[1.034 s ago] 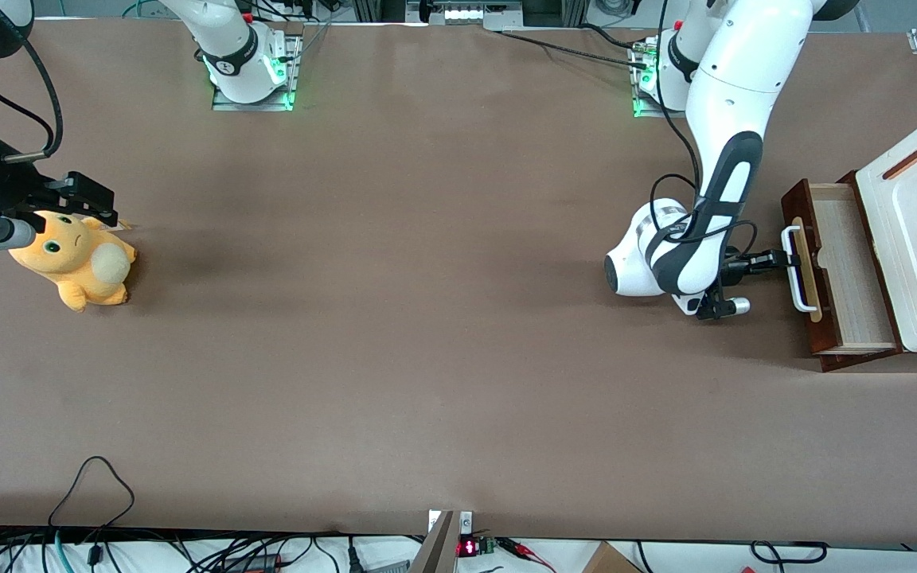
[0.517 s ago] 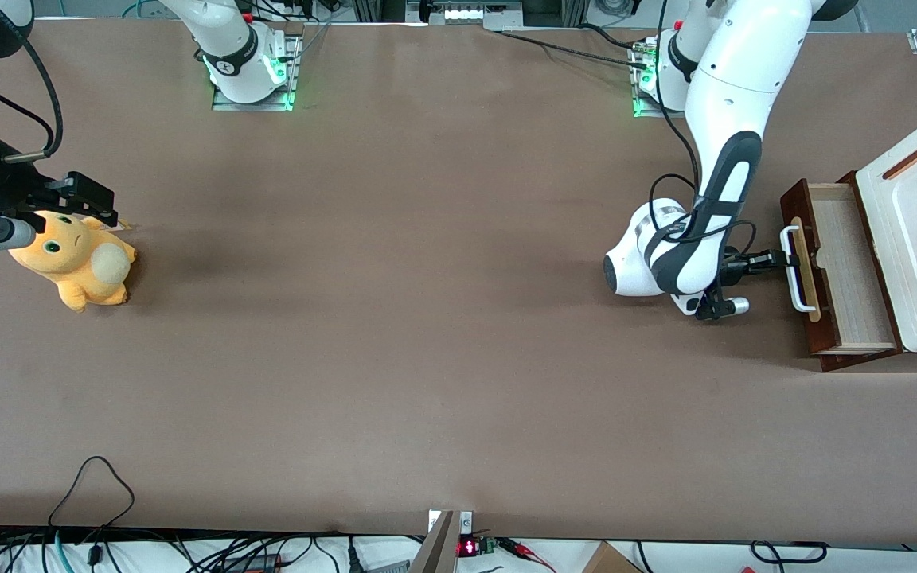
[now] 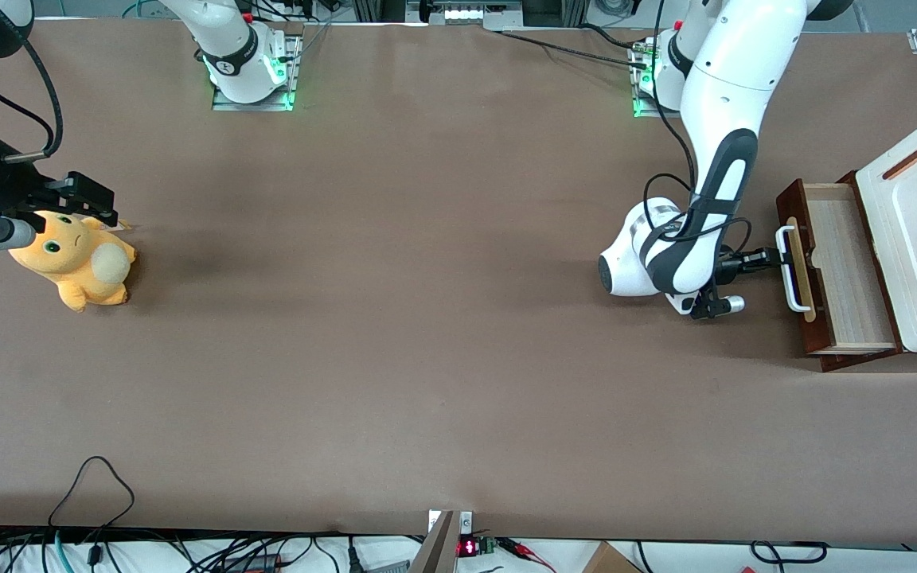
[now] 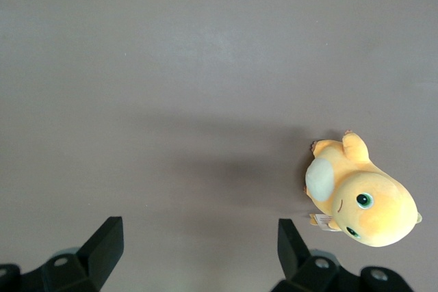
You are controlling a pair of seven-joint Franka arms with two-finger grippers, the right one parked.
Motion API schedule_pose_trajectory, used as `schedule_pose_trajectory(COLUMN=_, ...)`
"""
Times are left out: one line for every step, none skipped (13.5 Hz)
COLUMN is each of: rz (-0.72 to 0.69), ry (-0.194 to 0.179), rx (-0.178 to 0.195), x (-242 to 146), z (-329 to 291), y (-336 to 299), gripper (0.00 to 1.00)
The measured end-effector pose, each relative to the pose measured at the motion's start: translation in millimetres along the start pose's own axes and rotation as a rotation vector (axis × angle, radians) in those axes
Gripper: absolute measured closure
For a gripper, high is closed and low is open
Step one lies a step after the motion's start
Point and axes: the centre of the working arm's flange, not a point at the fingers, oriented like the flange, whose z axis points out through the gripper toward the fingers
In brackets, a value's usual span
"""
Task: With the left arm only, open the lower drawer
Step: 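Pull the handle away from the cabinet with the left gripper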
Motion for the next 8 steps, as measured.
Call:
schedule_pose_trajectory(rz=0.004, ry=-0.008, rx=-0.004, x=-3.1, z=-3.3, y=1.4, gripper=0.68)
schedule_pose_trajectory(rz=0.007, ry=-0.009, rx=-0.004, x=-5.0, z=-6.1, y=2.2, gripper=0.57)
schedule_pose_trajectory(rz=0.008, ry=-0.008, rx=-0.003, x=-5.8, z=-7.8, y=2.4, gripper=0.48)
schedule_pose_trajectory(rz=0.008, ry=-0.007, rx=-0.002, x=-6.1, z=-8.5, y=2.4, gripper=0.37)
schedule_pose_trajectory(rz=0.008, ry=-0.007, rx=-0.001, x=-6.2, z=-8.4, y=2.3, gripper=0.26)
schedule_pose_trajectory(rz=0.01, ry=-0.009, rx=0.0, x=-6.1, z=-7.9, y=2.1, gripper=0.18)
schedule_pose_trajectory(rz=0.013, ry=-0.011, rx=0.001, x=-5.4, z=-7.4, y=1.1, gripper=0.07)
schedule_pose_trajectory(rz=0.017, ry=-0.011, rx=-0.004, x=-1.8, z=-8.7, y=-2.9, gripper=0.0)
